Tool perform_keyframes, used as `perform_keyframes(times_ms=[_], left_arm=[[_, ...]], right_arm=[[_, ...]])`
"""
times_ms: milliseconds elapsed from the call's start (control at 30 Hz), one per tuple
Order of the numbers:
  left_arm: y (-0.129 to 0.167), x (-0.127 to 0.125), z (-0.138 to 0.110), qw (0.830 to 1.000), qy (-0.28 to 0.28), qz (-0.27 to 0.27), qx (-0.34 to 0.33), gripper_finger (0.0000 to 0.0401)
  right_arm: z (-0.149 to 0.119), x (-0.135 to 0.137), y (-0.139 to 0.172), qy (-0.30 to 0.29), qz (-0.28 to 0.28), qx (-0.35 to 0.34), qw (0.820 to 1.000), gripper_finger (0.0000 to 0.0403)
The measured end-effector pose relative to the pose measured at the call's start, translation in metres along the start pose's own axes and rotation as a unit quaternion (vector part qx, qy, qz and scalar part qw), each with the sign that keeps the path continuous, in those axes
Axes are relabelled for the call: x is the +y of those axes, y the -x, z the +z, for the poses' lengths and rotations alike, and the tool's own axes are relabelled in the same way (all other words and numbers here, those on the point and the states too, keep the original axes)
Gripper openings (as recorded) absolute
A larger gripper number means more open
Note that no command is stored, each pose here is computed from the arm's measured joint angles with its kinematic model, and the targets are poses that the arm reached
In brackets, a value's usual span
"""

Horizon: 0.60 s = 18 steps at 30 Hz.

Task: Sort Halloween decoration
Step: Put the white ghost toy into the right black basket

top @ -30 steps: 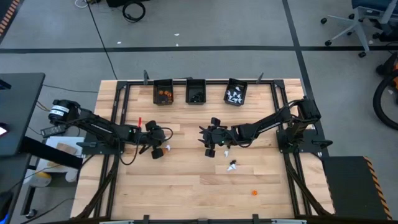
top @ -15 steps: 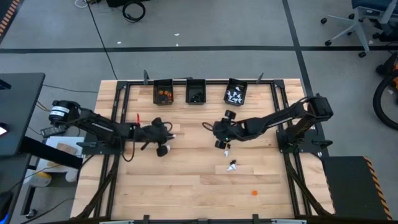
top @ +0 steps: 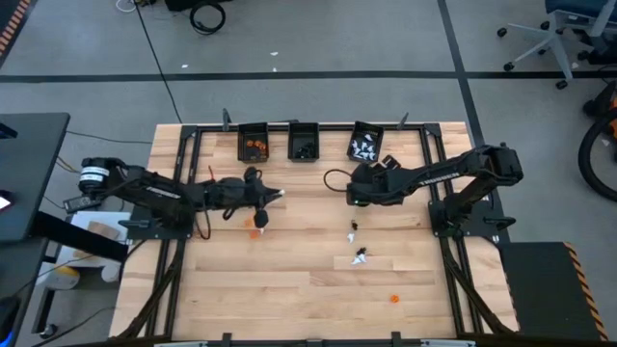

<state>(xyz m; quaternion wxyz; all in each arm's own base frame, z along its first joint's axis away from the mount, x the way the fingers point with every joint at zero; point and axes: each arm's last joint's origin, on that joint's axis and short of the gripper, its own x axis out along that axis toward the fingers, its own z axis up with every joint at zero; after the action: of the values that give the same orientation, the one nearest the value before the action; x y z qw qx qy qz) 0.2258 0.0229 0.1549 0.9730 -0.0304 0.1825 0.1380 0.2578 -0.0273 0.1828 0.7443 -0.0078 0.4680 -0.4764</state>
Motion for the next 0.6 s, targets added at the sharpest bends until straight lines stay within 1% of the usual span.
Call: perform_keyframes(times_ms=[100,233,400,600], left_arm=[[-0.016,0.0,0.013,1.0,-0.017,0.0,-0.004,0.0023],[-0.045,0.003,0.03,0.999,-0.047,0.007,-0.003,0.0023],[-0.091,0.017,0.051,0.997,-0.073,-0.016,-0.008,0.0023],[-0.148,0.042,0.078,0.996,-0.068,-0.038,-0.035,0.0023]], right_arm=[[-0.003,-0.006,-0.002,0.0,-0.026,0.012,1.0,0.0166],[-0.007,-0.016,0.004,-0.006,-0.053,0.02,0.998,0.0166],[-0.013,-0.032,0.019,-0.031,-0.071,0.022,0.997,0.0166],[-0.034,-0.049,0.026,-0.077,-0.059,0.005,0.995,0.0166]])
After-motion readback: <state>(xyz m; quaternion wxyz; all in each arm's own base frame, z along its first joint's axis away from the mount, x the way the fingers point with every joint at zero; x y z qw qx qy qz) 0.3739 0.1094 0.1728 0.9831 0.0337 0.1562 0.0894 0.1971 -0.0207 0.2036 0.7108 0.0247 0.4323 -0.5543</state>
